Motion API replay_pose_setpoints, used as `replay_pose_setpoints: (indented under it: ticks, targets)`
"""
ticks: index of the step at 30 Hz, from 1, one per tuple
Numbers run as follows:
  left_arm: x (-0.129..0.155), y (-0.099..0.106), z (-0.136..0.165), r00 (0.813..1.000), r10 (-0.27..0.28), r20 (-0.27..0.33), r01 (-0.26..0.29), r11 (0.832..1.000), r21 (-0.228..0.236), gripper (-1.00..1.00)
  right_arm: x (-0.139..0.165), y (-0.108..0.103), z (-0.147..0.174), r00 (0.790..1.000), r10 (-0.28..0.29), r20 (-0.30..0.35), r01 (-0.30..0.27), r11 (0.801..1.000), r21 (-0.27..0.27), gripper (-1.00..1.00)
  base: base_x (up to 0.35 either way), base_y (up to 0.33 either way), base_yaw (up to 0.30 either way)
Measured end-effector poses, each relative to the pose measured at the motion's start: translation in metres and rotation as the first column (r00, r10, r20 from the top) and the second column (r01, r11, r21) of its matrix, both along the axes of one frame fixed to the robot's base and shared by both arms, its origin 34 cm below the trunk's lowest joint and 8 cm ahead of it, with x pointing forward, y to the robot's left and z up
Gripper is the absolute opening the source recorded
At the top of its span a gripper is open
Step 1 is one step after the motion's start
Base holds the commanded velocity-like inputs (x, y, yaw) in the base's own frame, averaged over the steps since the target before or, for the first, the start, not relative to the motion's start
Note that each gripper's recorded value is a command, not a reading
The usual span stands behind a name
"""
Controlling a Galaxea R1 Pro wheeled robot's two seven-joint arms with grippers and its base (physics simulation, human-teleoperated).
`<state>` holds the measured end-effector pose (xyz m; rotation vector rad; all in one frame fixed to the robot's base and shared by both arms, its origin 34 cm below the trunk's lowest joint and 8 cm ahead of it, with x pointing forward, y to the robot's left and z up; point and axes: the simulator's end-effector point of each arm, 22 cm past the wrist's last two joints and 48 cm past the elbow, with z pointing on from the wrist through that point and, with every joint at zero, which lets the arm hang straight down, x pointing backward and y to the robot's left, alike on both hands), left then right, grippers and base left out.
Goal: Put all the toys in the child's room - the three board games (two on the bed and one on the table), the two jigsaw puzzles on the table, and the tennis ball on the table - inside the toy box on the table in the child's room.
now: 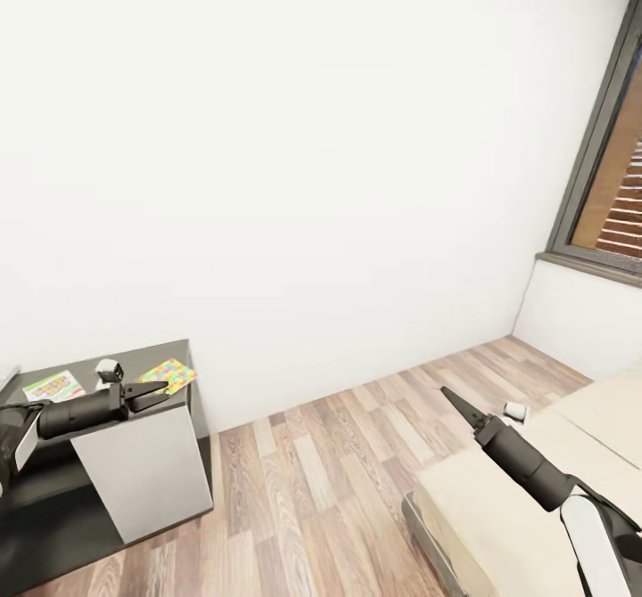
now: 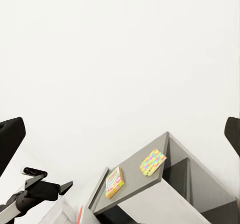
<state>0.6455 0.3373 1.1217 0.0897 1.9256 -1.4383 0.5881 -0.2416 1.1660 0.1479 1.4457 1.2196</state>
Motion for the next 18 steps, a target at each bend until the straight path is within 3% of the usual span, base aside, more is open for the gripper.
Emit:
replay_pose_setpoints:
  ticks: [18]
  targets:
    - [-0.0019,-0.0002,0.0069,1.000,-0.001,0.013,0.001,1.000,0.003,1.00,-0.0017,-0.0032,0.0031,1.000,-0.004,0.005,0.004,1.000,0.002,1.00,0.000,0.000,-0.257]
